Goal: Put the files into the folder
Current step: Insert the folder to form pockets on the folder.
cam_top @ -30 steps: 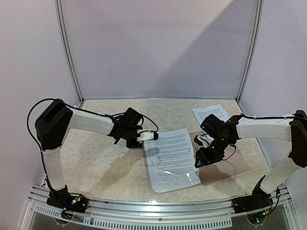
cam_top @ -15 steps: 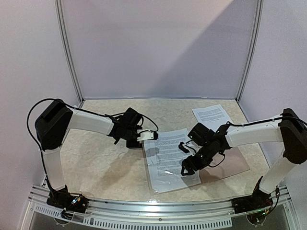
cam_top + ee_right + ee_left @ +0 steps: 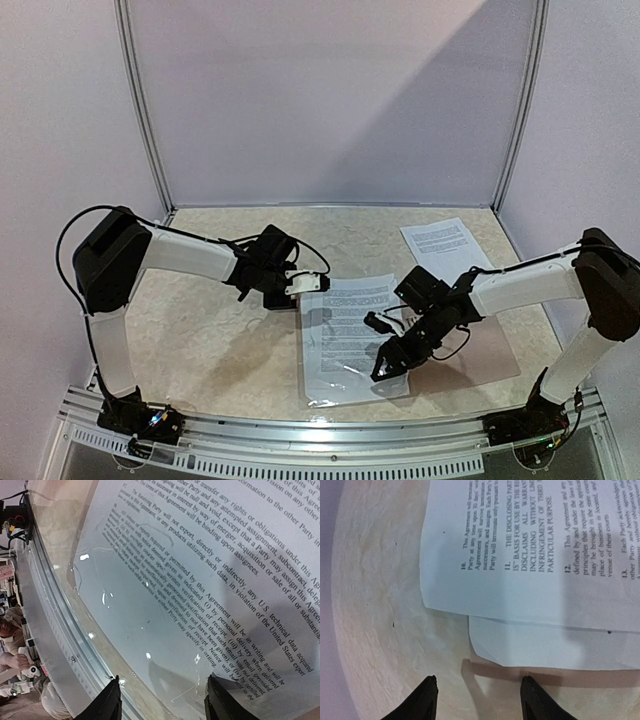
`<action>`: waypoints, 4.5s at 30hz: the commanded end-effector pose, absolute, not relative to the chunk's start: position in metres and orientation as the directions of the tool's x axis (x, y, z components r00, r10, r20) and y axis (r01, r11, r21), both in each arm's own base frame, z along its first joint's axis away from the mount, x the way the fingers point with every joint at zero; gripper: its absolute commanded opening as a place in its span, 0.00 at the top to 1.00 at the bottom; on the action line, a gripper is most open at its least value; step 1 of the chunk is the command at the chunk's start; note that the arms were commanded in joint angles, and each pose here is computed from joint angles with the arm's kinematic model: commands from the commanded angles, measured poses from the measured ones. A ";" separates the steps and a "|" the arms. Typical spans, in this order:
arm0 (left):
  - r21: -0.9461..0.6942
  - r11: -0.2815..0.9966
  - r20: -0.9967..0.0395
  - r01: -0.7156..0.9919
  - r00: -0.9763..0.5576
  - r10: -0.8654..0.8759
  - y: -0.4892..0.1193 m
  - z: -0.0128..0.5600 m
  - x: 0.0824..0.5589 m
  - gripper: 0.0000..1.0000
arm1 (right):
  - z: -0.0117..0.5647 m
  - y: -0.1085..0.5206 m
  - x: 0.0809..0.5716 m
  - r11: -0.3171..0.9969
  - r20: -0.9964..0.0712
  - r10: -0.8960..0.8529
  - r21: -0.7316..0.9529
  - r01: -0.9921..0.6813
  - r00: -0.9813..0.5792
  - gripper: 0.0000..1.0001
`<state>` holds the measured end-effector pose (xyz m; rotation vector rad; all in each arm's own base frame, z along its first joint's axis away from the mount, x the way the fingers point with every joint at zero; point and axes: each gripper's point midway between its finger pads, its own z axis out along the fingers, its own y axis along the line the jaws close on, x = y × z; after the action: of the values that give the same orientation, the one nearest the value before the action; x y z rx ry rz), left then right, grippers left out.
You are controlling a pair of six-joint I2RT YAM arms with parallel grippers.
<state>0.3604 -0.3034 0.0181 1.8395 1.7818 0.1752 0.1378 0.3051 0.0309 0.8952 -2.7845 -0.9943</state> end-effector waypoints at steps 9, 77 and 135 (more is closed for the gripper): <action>0.323 -0.003 -0.153 0.946 0.055 0.987 -0.266 -0.039 0.322 0.41 | 0.023 0.309 0.126 0.612 -0.062 -0.494 0.684 -0.397 -0.867 0.55; 0.272 -0.260 -0.325 0.926 0.343 0.881 -0.303 -0.017 0.147 0.40 | 0.011 0.321 0.107 0.585 -0.002 -0.405 0.768 -0.261 -0.914 0.76; 0.044 -0.262 -0.627 0.964 0.231 0.744 -0.370 0.044 0.218 0.24 | 0.069 0.388 0.146 0.203 -0.558 -0.563 0.622 -0.757 -0.609 1.00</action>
<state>0.2117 -0.3698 0.0508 2.0970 1.5568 -0.6908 0.1533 0.3797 0.0572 1.3647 -2.6776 -1.4555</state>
